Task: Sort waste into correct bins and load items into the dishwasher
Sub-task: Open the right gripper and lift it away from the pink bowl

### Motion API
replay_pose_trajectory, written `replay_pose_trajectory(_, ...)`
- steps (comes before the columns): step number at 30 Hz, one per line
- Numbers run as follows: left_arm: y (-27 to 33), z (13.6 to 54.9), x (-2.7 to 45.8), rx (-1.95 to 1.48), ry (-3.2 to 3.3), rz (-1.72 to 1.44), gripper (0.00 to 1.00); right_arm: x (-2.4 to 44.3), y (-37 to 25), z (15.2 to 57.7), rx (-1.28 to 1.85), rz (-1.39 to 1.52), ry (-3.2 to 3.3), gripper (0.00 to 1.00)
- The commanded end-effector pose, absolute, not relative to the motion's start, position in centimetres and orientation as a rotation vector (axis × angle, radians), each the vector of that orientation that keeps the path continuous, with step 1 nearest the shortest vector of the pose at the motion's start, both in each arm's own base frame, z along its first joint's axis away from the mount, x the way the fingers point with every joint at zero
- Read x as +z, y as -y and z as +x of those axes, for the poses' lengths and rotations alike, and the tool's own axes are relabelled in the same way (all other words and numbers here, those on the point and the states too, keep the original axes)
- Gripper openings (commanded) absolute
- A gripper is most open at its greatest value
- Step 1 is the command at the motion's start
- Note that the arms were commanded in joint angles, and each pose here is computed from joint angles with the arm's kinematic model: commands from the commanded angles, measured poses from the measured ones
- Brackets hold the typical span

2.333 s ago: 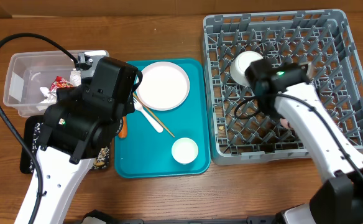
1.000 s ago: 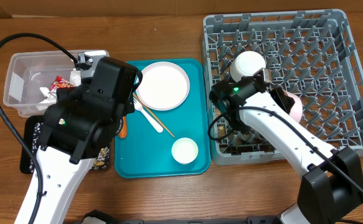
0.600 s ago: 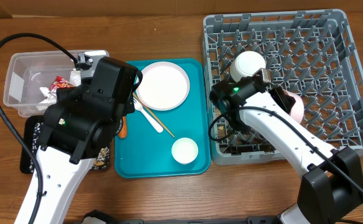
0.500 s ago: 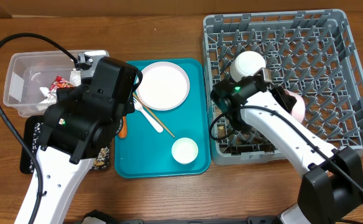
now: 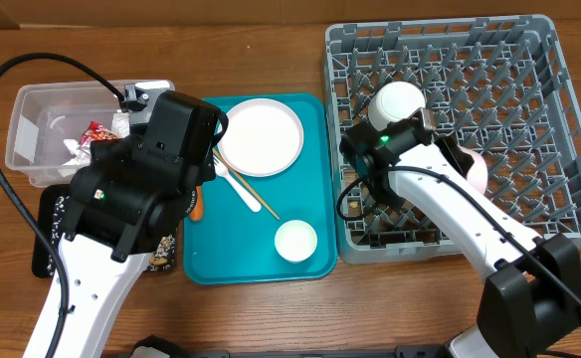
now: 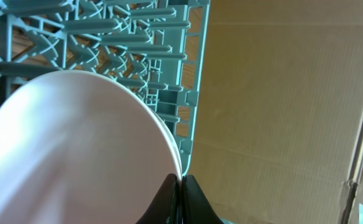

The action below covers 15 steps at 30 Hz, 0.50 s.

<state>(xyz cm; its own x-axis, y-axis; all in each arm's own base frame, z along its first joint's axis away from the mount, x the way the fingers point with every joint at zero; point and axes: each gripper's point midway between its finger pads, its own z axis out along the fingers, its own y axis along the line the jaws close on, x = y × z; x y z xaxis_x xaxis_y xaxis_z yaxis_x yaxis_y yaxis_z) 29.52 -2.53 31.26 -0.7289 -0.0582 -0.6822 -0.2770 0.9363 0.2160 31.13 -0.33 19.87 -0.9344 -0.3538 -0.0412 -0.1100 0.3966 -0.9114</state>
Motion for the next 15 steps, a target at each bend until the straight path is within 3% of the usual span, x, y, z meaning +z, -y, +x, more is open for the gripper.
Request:
replay_pose_trajectory(1, 2.4, 29.7, 31.7, 0.399, -2.346, -0.26, 1.0, 19.0, -0.1, 30.8, -1.523, -0.428, -2.468, 0.04)
replay_pose_trajectory(15, 2.4, 29.8, 31.7, 0.399, -2.347, -0.26, 1.0, 17.9, -4.2, 30.6, -1.39, -0.521, -2.462, 0.04)
